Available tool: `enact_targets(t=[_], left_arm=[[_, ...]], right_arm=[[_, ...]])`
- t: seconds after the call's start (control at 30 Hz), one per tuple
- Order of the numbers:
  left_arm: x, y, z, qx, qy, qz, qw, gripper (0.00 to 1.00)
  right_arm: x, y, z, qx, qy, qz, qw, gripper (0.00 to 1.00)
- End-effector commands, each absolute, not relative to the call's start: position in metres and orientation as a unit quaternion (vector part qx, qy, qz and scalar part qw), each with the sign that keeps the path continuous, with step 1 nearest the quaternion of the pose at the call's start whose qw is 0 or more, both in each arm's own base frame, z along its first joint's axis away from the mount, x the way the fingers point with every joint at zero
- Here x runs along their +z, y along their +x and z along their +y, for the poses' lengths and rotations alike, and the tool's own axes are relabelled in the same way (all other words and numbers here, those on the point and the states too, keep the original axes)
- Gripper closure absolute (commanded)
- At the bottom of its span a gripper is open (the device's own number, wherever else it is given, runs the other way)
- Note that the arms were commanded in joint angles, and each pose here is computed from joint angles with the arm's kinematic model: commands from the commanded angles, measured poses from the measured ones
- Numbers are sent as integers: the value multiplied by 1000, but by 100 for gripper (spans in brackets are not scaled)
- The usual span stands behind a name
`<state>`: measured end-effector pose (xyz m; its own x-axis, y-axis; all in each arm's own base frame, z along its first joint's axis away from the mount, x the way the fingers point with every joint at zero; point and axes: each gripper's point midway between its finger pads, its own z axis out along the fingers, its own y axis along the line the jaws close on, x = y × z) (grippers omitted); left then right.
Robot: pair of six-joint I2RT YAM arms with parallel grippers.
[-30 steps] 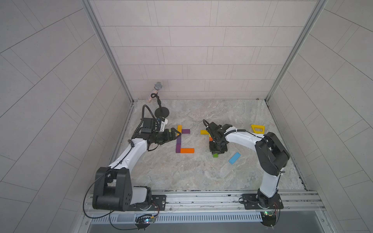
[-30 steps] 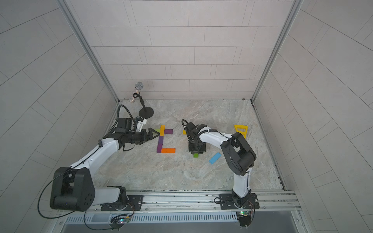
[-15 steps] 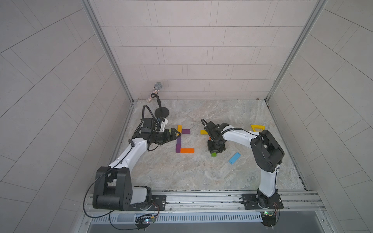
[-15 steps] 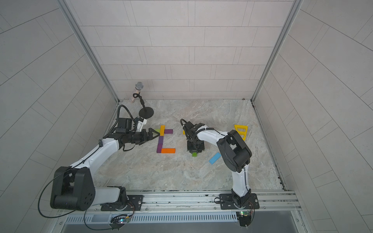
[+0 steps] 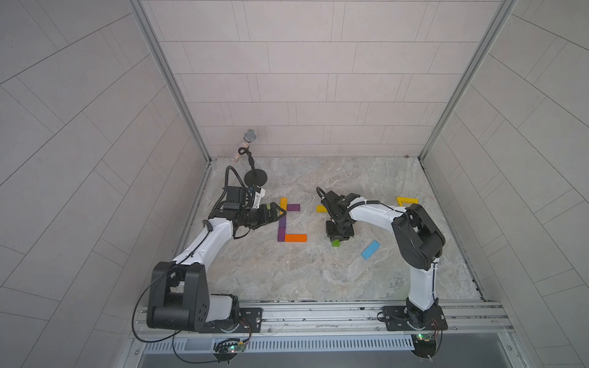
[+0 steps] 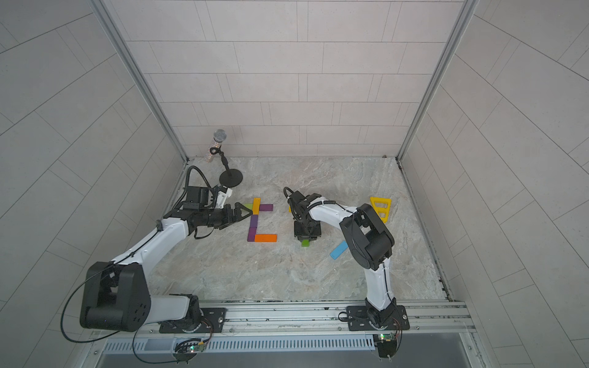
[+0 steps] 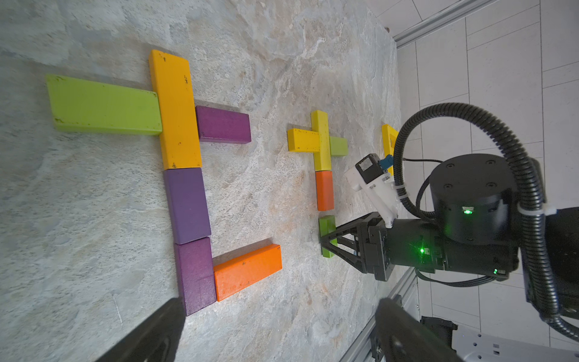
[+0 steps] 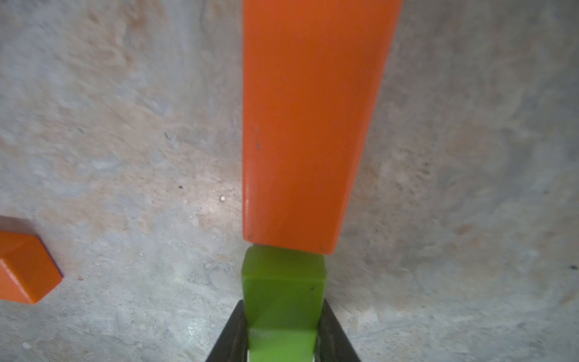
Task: Assemble the letter t with building blocks
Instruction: Assemble the building block at the center of the board.
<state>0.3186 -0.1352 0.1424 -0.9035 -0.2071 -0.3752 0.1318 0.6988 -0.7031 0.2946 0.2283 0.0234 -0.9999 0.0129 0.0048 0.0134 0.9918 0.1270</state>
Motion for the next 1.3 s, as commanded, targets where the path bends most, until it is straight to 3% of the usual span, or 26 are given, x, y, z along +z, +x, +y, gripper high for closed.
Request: enact_targets(t=[0.0,1.27], left_arm=[[149,324,-135,-388,-11,893,228,0],[146,324,-135,-388,-11,893,227,0]], right_arm=[[19,292,225,-45,-1,-999,12,82],[21,308,219,-33,-15,-999,-4,81]])
